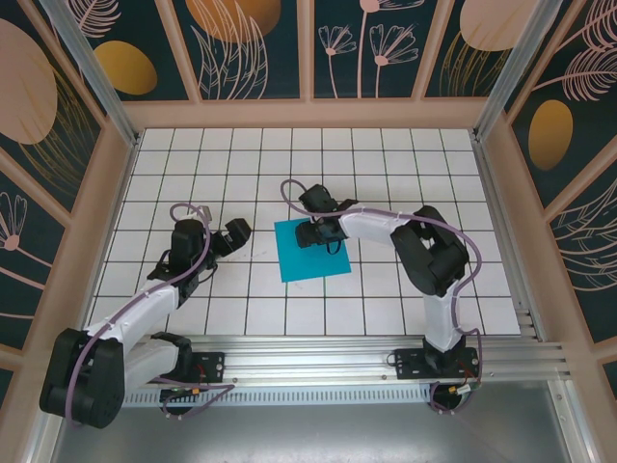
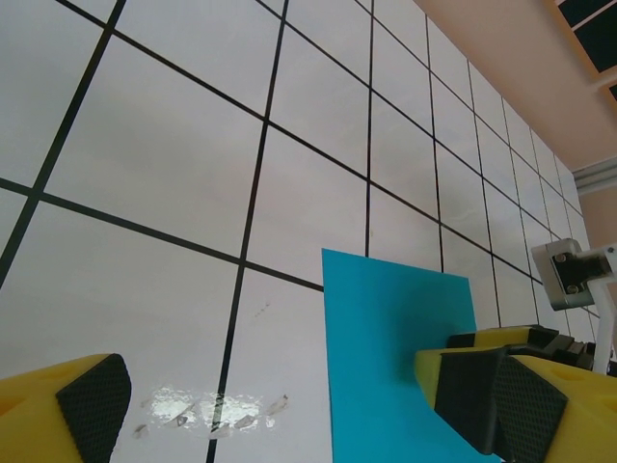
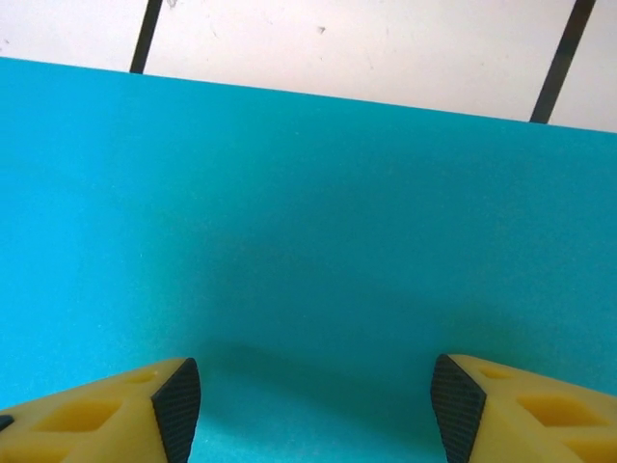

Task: Fold a paper plane with a square sheet of paper (pick it up from the middle)
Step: Move the square sheet of paper to the center of the table.

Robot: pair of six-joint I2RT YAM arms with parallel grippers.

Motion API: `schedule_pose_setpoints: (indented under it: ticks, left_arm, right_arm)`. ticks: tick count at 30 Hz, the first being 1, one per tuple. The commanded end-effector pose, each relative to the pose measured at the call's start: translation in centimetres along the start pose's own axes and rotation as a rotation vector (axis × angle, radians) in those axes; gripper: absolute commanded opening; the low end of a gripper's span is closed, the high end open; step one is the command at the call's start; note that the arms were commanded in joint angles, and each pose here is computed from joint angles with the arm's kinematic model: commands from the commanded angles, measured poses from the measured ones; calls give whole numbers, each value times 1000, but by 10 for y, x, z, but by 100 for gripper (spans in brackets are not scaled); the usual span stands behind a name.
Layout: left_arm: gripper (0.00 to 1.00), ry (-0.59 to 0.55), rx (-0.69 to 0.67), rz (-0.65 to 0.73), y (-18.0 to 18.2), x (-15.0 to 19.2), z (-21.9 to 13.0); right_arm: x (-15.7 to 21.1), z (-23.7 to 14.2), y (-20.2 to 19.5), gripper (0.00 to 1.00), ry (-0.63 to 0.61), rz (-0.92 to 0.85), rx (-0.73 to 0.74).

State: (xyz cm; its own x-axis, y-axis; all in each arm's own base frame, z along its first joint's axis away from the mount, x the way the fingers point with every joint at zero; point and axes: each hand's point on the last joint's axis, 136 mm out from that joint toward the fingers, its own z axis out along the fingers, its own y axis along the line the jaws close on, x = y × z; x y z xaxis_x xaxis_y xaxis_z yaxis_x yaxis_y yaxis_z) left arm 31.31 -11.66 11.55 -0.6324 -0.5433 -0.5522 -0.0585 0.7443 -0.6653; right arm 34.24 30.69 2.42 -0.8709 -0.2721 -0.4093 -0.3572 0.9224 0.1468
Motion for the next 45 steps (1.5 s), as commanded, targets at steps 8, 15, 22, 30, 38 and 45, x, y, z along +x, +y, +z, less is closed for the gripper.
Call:
schedule_pose_setpoints:
  ticks: [8, 15, 22, 30, 38, 45]
  left_arm:
    - [99, -27, -13, 44, 0, -7, 5]
    - [99, -16, -20, 52, 3, -4, 6]
    - [98, -10, -24, 43, 5, 0, 5]
    - [99, 5, -17, 48, 4, 3, 4]
    - [98, 117, 84, 43, -13, 20, 10]
    - [98, 176, 73, -1, -6, 33, 18]
  right_arm:
    - [7, -10, 3, 78, 55, 237, 72]
    - [15, 2, 14, 84, 93, 203, 88]
    - [21, 12, 10, 86, 119, 170, 129]
    - [51, 32, 0, 86, 200, 113, 212]
    - [16, 5, 9, 88, 115, 95, 207]
    - [10, -2, 23, 91, 100, 101, 138]
